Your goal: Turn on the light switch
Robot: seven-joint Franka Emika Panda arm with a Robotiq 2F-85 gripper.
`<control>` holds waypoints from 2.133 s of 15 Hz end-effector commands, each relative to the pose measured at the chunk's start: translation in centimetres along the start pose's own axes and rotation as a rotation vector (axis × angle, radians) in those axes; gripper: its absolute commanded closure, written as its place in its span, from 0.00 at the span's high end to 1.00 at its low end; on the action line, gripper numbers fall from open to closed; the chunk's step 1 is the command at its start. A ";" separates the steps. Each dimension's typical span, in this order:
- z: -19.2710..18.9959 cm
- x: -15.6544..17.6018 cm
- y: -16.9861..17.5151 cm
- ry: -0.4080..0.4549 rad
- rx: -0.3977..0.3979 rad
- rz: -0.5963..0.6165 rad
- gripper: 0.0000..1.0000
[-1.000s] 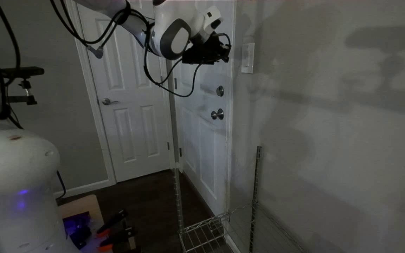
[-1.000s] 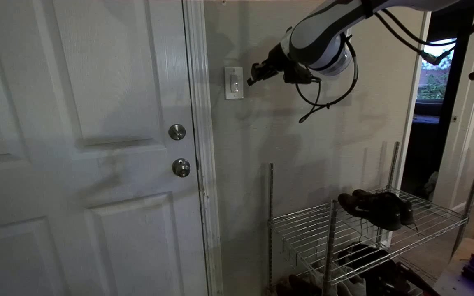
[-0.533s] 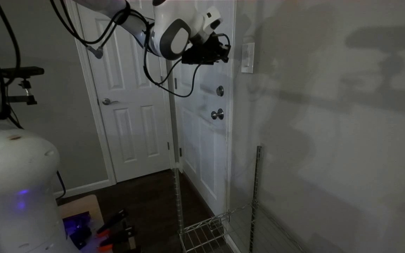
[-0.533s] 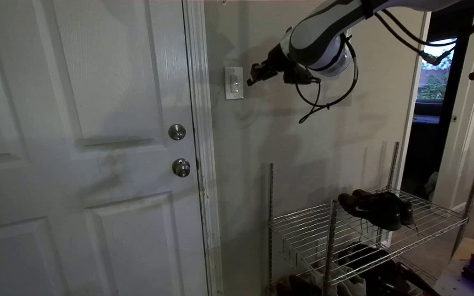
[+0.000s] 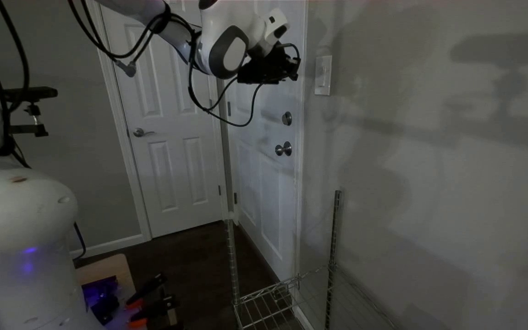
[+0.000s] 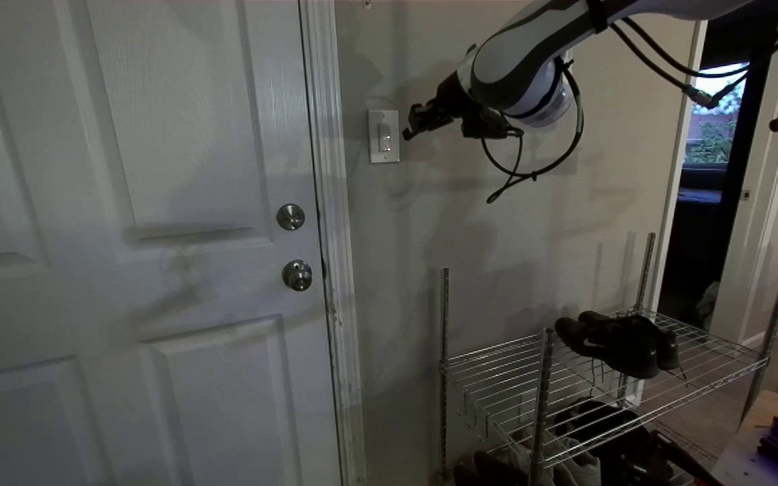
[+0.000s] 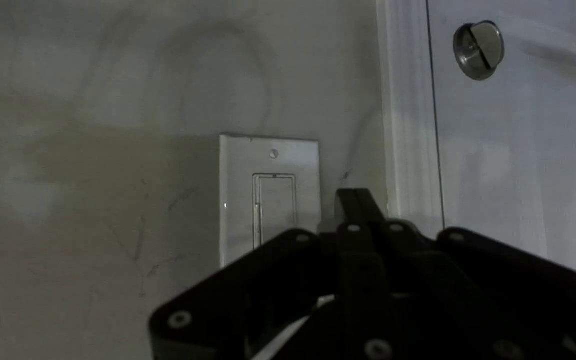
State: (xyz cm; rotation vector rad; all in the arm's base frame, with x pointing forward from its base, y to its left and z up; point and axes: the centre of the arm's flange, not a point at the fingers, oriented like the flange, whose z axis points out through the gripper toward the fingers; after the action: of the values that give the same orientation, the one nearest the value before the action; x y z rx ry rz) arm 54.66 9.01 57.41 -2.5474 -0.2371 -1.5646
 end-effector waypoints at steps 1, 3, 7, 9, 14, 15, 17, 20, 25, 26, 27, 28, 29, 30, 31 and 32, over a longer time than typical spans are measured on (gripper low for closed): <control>1.4 0.7 -0.7 0.026 -0.024 0.002 0.00; 2.3 1.3 -0.9 0.032 -0.027 -0.003 0.00; 3.8 2.5 -1.0 0.054 -0.044 -0.017 0.00; 4.6 3.1 -0.9 0.063 -0.053 -0.021 0.00; 6.5 4.1 0.3 0.072 -0.090 -0.011 0.00; 6.8 4.1 0.7 0.074 -0.099 -0.007 0.00; 7.3 4.4 1.3 0.081 -0.116 -0.005 0.00; 7.5 4.9 1.3 0.095 -0.118 0.000 0.00; 7.3 5.3 1.2 0.118 -0.112 0.018 0.00; 7.2 5.3 1.2 0.119 -0.108 0.026 0.00; 7.1 5.4 1.1 0.128 -0.102 0.030 0.00; 7.1 5.4 1.1 0.135 -0.102 0.032 0.00; 7.0 5.6 1.0 0.143 -0.099 0.035 0.00; 6.8 5.9 0.7 0.160 -0.098 0.036 0.00; 6.7 6.1 0.4 0.170 -0.095 0.039 0.00; 6.6 6.3 0.2 0.179 -0.092 0.038 0.00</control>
State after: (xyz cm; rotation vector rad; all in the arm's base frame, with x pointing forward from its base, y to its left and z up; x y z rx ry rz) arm 63.25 9.56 59.25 -2.4942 -0.1315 -1.7678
